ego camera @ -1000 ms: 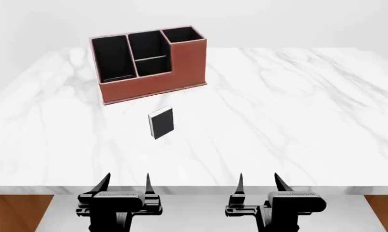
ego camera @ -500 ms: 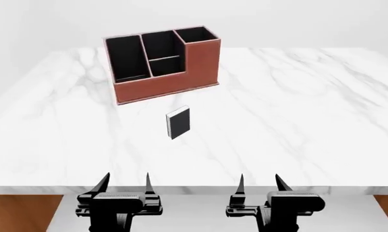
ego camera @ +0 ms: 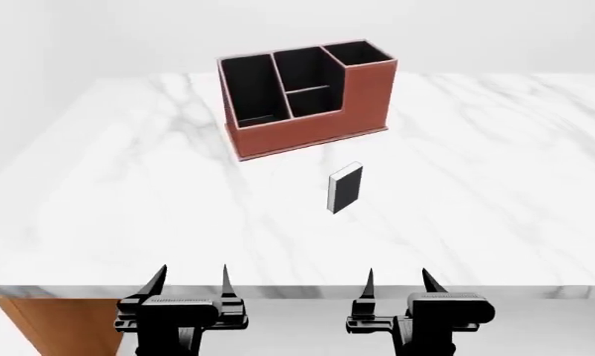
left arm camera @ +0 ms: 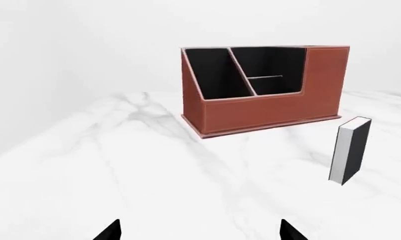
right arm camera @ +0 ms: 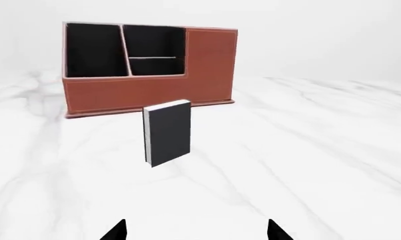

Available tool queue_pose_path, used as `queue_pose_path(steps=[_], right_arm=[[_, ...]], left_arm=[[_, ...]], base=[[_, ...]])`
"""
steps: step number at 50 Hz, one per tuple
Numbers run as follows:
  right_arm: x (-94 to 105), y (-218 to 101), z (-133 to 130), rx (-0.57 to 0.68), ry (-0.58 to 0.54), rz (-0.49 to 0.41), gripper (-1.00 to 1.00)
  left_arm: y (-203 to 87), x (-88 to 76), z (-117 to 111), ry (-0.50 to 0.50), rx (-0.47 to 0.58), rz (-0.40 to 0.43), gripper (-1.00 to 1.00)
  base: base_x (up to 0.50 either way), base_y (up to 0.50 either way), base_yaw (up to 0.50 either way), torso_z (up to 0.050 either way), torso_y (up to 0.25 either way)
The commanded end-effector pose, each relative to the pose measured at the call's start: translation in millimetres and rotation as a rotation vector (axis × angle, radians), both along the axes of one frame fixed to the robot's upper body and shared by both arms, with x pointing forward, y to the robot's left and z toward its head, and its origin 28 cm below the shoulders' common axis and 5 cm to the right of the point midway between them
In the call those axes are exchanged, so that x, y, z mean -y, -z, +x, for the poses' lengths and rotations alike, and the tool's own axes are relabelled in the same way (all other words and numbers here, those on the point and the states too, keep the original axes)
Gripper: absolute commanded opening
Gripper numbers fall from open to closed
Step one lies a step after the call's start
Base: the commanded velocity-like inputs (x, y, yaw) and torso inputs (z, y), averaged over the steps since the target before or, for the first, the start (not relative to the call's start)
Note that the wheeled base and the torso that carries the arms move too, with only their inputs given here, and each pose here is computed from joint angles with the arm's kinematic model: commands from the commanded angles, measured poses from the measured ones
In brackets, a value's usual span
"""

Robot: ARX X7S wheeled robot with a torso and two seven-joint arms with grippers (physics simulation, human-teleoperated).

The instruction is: Pick up the book and place it in the left compartment of the caddy.

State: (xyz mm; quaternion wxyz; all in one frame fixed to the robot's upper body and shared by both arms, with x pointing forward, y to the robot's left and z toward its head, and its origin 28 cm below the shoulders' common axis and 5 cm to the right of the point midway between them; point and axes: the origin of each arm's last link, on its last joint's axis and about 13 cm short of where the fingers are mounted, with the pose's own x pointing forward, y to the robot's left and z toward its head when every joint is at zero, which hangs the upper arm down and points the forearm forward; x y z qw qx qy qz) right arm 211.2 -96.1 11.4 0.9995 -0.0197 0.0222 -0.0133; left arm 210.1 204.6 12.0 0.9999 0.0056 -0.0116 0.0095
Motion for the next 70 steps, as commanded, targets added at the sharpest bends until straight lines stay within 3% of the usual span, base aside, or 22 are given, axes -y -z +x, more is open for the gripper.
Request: queue_pose_path(steps=[1, 18, 22, 26, 28, 30, 31, 32, 33, 34, 38, 39, 43, 70], right_arm=[[-0.1, 0, 0, -0.003, 0.001, -0.001, 1.0], [-0.7, 0, 1, -0.016, -0.024, 0.017, 1.0], [-0.9, -1, 0, -0.004, -0.006, -0.031, 1.0], [2.2, -7, 1, -0.02, 0.029, 0.03, 1.0], [4.4, -25, 2, -0.036, 0.038, 0.031, 1.0], [7.6, -50, 3, -0.026, -0.003, 0.058, 1.0], [9.3, -61, 4, -0.027, 0.027, 0.019, 1.0], [13.3, -92, 8, 0.013, 0.016, 0.06, 1.0], [14.2, -102, 9, -0.014, 0.019, 0.04, 1.0], [16.3, -126, 15, 0.015, 0.024, -0.021, 1.0], [22.8, -169, 23, 0.036, 0.017, -0.033, 1.0], [23.8, -184, 24, 0.066, 0.02, -0.083, 1.0], [24.4, -201, 26, 0.081, 0.011, -0.123, 1.0], [25.4, -198, 29, 0.077, -0.014, -0.096, 1.0]], left_arm=[[1, 0.1, 1, -0.002, -0.003, 0.0, 1.0], [0, 0.1, 0, -0.001, -0.003, 0.0, 1.0], [0, 0.0, 0, -0.003, -0.001, 0.003, 1.0], [-1, -0.5, -1, -0.009, -0.025, -0.004, 1.0], [-18, 0.0, -2, -0.049, -0.06, 0.016, 1.0], [-41, 2.0, -3, -0.051, -0.012, 0.089, 1.0], [-54, 2.2, -1, -0.077, 0.016, 0.096, 1.0], [-93, 2.0, 8, -0.051, 0.086, 0.038, 1.0], [-104, 1.3, 9, -0.062, 0.047, 0.056, 1.0], [-134, 0.5, 18, -0.029, 0.077, 0.011, 1.0], [-167, -1.2, 37, -0.069, 0.063, 0.027, 1.0], [-179, -1.2, 40, -0.078, 0.079, 0.035, 1.0], [-192, -1.5, 41, -0.092, 0.113, 0.034, 1.0], [-182, -2.4, 47, -0.112, 0.126, 0.048, 1.0]], base=[[0.0, 0.5, 0.0, 0.0, 0.0], [0.0, 0.33, 0.0, 0.0, 0.0], [0.0, 0.09, 0.0, 0.0, 0.0], [0.0, 0.25, 0.0, 0.0, 0.0], [0.0, 0.0, 0.0, 0.0, 0.0], [0.0, 0.0, 0.0, 0.0, 0.0], [0.0, 0.0, 0.0, 0.0, 0.0], [0.0, 0.0, 0.0, 0.0, 0.0], [0.0, 0.0, 0.0, 0.0, 0.0], [0.0, 0.0, 0.0, 0.0, 0.0], [0.0, 0.0, 0.0, 0.0, 0.0], [0.0, 0.0, 0.0, 0.0, 0.0], [0.0, 0.0, 0.0, 0.0, 0.0], [0.49, 0.0, 0.0, 0.0, 0.0]])
